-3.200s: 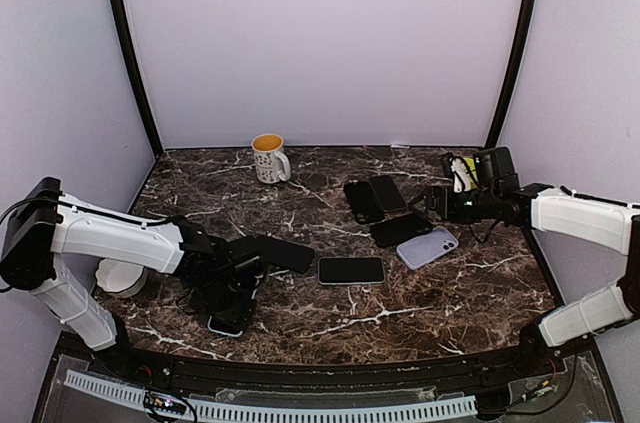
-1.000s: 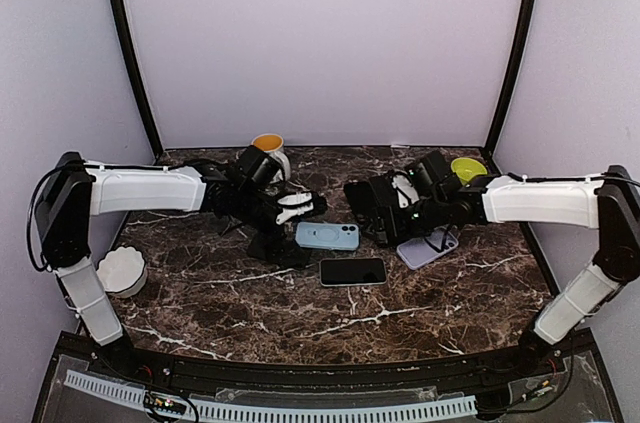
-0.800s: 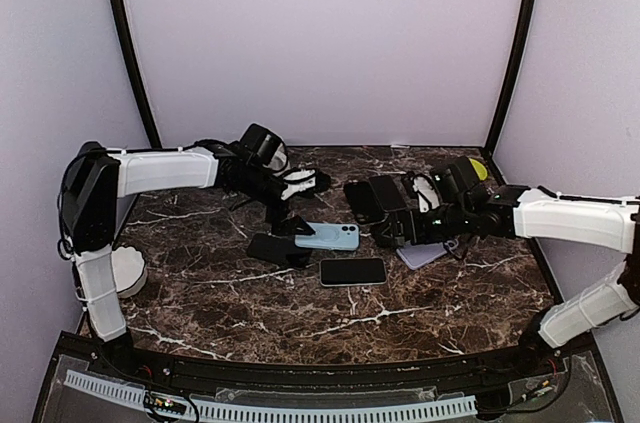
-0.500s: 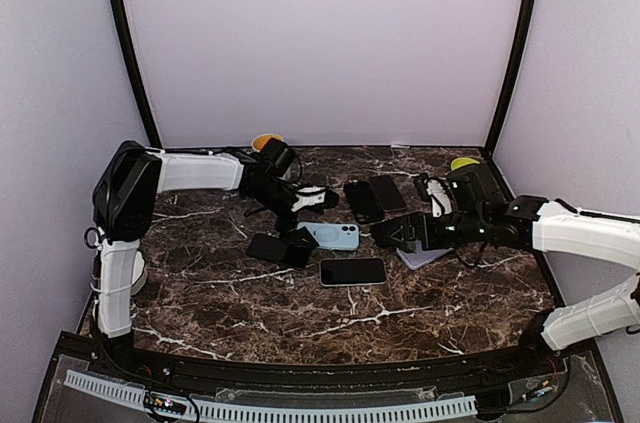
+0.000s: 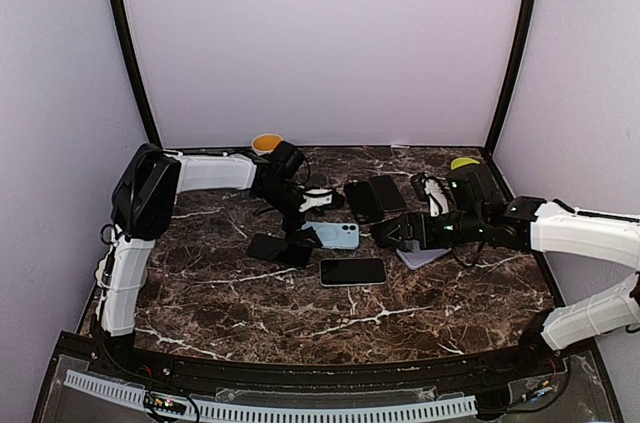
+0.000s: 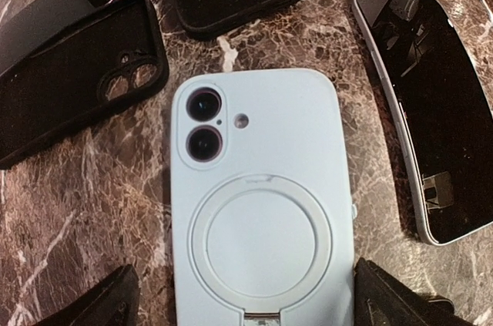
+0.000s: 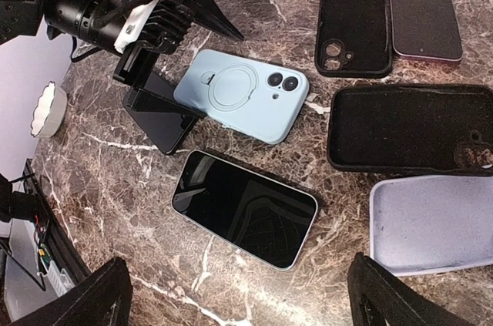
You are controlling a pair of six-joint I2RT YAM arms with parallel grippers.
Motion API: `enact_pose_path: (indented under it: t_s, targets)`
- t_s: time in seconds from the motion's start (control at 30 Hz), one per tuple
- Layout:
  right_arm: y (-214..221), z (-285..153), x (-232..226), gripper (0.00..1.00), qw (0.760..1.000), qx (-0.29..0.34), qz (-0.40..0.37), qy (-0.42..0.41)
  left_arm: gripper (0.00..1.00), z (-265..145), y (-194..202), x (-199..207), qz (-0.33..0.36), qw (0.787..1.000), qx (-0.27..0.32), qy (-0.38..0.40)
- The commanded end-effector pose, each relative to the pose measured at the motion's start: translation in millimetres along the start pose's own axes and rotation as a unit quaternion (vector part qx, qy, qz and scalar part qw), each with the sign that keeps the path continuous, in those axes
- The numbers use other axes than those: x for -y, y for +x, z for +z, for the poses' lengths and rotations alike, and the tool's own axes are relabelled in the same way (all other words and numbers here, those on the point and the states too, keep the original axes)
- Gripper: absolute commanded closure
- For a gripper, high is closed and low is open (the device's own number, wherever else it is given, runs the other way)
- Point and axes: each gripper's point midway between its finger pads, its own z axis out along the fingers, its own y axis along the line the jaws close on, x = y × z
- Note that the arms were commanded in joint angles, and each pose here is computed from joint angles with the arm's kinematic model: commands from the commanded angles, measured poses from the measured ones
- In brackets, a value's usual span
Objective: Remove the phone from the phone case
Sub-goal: Pick up the phone with the phone case from the center of the board.
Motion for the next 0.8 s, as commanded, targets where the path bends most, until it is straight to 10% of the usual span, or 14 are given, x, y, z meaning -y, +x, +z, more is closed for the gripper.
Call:
enact_pose_path:
  t_s: [0.0, 0.33, 0.77]
  targets:
    - [-0.4, 3.3, -3.0, 0.01, 1.000, 0.007, 0.004, -0.015, 0.01, 2.2, 10.4, -3.8, -0.022, 0.999, -0.033, 0.001]
    - [2.3, 5.0, -2.6, 0.01, 1.000, 0.005, 0.008, -0.018, 0.03, 12.0, 28.6, 1.2, -0.063, 0.994, -0.087, 0.028]
    - [-4.3, -1.5, -6.3, 0.01, 1.000, 0.017, 0.014, -0.021, 0.43, 3.5, -0.5, -5.7, -0.080, 0.994, -0.058, 0.039]
